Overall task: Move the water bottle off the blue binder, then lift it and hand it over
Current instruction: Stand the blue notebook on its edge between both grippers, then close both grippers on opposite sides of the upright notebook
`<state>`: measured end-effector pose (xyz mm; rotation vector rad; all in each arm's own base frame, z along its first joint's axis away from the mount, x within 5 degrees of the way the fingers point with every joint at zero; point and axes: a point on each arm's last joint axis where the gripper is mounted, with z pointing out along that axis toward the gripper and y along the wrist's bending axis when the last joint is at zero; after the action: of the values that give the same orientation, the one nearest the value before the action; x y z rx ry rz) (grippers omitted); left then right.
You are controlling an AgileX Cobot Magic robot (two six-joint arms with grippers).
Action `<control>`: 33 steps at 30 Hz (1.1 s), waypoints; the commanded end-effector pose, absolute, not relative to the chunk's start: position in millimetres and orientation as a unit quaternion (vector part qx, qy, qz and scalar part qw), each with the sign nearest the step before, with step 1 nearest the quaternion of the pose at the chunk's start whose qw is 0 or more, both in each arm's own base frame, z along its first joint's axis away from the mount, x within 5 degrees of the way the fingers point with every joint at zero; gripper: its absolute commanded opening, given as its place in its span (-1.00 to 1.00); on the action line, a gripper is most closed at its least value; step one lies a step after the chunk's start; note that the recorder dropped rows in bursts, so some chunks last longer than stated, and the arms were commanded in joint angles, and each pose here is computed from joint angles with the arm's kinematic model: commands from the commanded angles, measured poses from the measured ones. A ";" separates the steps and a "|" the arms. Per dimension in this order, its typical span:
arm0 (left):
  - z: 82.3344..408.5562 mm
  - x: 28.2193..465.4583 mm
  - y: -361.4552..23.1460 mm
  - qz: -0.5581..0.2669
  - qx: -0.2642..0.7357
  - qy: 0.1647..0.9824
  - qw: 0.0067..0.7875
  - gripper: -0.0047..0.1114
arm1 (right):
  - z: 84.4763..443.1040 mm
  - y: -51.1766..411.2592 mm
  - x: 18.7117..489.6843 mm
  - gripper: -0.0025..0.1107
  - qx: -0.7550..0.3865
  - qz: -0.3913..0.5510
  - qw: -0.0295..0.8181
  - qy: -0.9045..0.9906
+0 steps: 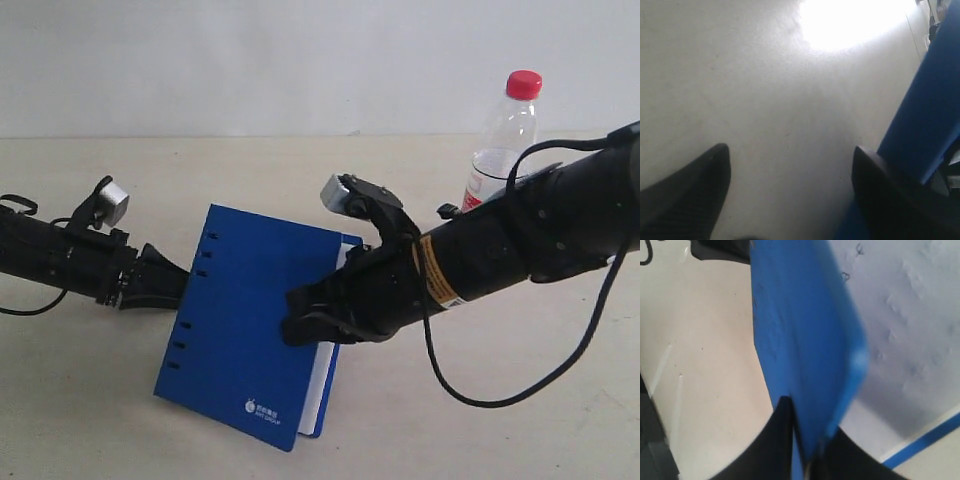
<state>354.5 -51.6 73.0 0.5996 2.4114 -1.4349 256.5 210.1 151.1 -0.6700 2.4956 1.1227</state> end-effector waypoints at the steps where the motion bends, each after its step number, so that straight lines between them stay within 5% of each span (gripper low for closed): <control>1: 69.0 338.7 -58.9 -0.511 0.217 0.827 0.090 0.21 | 129.6 189.9 246.3 -0.96 -0.224 0.355 0.126 0.899; 28: 71.8 323.1 -132.0 -0.531 0.270 0.801 0.051 0.17 | 133.6 185.7 258.4 -0.96 -0.183 0.371 0.169 0.895; 31: 72.3 322.4 -136.3 -0.534 0.270 0.800 0.051 0.00 | 134.5 186.7 257.1 -0.96 -0.186 0.379 0.164 0.891; 33: 72.4 322.7 -136.5 -0.535 0.269 0.799 0.052 -0.33 | 134.9 187.2 256.6 -0.96 -0.187 0.383 0.163 0.890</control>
<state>326.1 -130.4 74.0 0.8404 2.4218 -1.5955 252.7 189.1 136.3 -0.5267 2.5449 1.1498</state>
